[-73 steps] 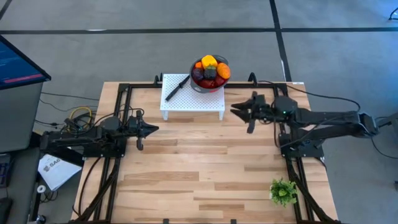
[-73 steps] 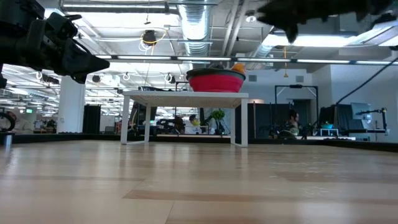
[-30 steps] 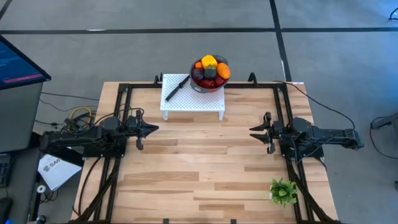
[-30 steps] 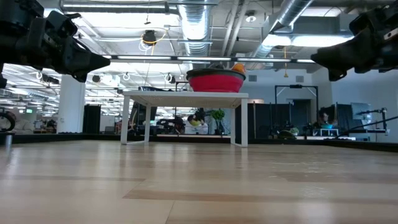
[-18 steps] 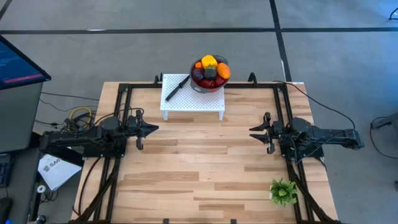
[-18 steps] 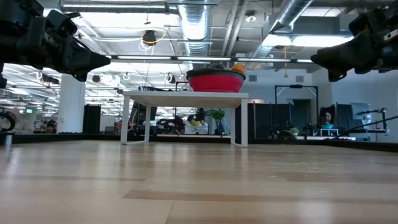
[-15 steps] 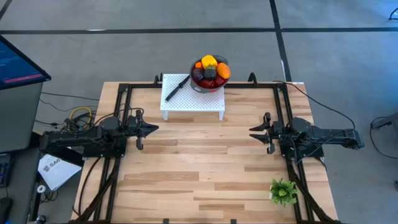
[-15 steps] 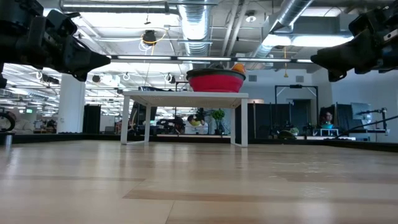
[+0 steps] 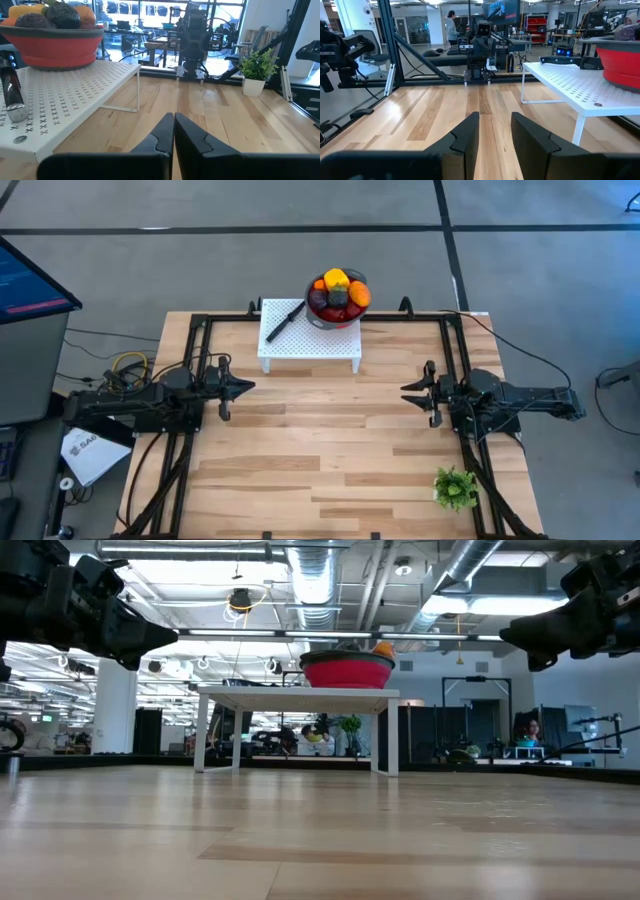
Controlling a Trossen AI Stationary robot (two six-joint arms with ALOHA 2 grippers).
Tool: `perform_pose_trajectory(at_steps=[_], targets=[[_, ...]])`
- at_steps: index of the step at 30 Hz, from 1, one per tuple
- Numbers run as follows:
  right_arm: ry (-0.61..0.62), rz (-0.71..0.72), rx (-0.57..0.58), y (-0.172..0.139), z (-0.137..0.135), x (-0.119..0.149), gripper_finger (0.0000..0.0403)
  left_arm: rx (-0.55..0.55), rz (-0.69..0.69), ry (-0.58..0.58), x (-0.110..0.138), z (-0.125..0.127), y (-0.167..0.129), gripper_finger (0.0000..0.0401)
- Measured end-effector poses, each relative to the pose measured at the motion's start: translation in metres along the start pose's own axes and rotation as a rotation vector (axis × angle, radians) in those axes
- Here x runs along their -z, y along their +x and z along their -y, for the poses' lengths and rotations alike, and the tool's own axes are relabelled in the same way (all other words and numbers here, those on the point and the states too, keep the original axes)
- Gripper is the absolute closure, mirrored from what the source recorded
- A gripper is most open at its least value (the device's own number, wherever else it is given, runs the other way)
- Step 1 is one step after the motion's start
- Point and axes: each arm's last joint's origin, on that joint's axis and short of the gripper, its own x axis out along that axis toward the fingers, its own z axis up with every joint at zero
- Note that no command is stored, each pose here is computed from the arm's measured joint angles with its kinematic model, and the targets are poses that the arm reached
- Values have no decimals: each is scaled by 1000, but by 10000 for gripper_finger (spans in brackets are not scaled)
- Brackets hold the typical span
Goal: Pick & Place Fruit
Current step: Return to Home Position
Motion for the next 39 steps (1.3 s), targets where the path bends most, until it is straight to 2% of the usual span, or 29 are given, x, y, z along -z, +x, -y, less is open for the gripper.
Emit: perform_pose_trajectory(at_steps=[8, 13, 18, 22, 30, 35, 39], targets=[[0, 0, 0, 0, 0, 0, 295, 2, 10, 0, -1, 0, -1, 393], [0, 0, 0, 0, 0, 0, 295, 6, 54, -82, -4, 0, -5, 393], [0, 0, 0, 0, 0, 0, 295, 8, 55, -83, -3, 0, -9, 393], [0, -1, 1, 0, 0, 0, 295, 61, 46, -65, -3, 2, -9, 393], [0, 0, 1, 0, 0, 0, 295, 98, 40, -74, -2, 5, -9, 393], [0, -1, 1, 0, 0, 0, 295, 172, 35, -30, -2, 12, -10, 393], [0, -1, 1, 0, 0, 0, 295, 187, 34, -18, -2, 13, -10, 393]])
